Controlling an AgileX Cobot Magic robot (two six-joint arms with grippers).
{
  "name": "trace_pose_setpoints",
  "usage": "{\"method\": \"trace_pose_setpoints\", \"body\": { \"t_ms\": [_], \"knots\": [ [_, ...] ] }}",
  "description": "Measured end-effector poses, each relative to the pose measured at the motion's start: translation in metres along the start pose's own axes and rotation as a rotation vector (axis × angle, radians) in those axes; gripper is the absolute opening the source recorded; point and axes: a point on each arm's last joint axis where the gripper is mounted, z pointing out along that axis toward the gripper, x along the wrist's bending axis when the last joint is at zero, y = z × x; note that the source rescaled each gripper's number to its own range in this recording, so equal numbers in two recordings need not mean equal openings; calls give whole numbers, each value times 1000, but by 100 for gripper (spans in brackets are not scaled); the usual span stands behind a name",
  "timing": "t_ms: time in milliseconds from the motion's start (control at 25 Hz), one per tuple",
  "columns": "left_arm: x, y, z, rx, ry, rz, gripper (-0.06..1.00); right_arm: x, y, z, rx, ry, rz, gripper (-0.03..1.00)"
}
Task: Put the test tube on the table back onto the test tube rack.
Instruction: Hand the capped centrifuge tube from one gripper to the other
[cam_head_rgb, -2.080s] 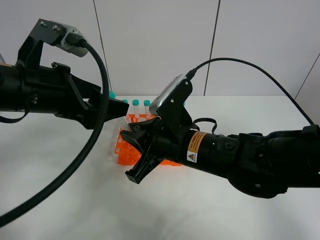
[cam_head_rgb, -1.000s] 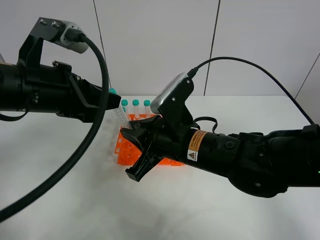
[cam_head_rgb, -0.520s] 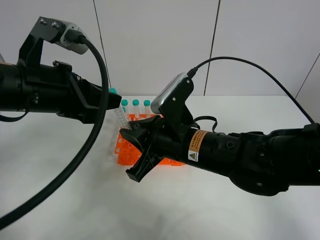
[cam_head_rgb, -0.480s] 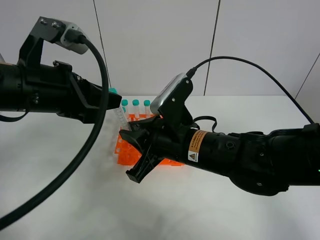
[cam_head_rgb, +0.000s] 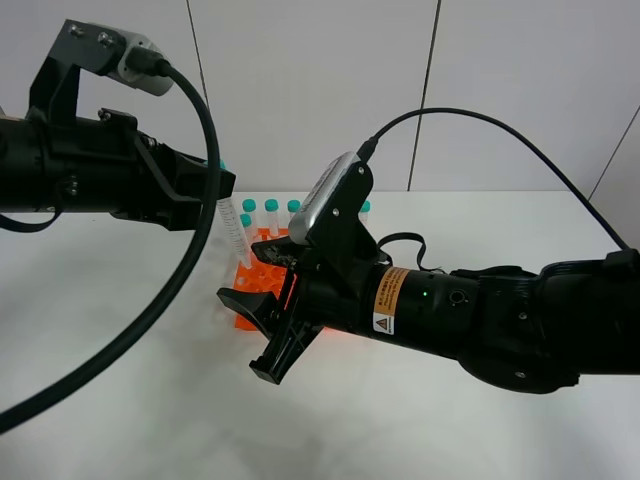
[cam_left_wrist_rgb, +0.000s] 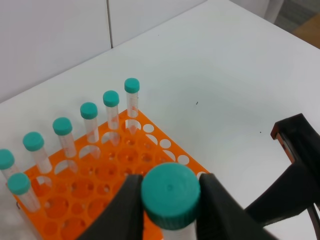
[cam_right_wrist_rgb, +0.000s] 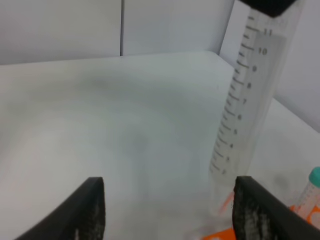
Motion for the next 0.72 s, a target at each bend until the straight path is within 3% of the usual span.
{"method": "trace_pose_setpoints", "body": {
  "t_ms": [320, 520, 720],
  "knots": [
    [0, 0, 0, 0, 0, 1, 0, -3, -11, -1, 119, -13, 3, 67],
    [0, 0, 0, 0, 0, 1, 0, -4, -13, -1, 132, -23, 12, 93],
    [0, 0, 0, 0, 0, 1, 0, -6, -16, -2, 170, -45, 49, 100]
  ]
}}
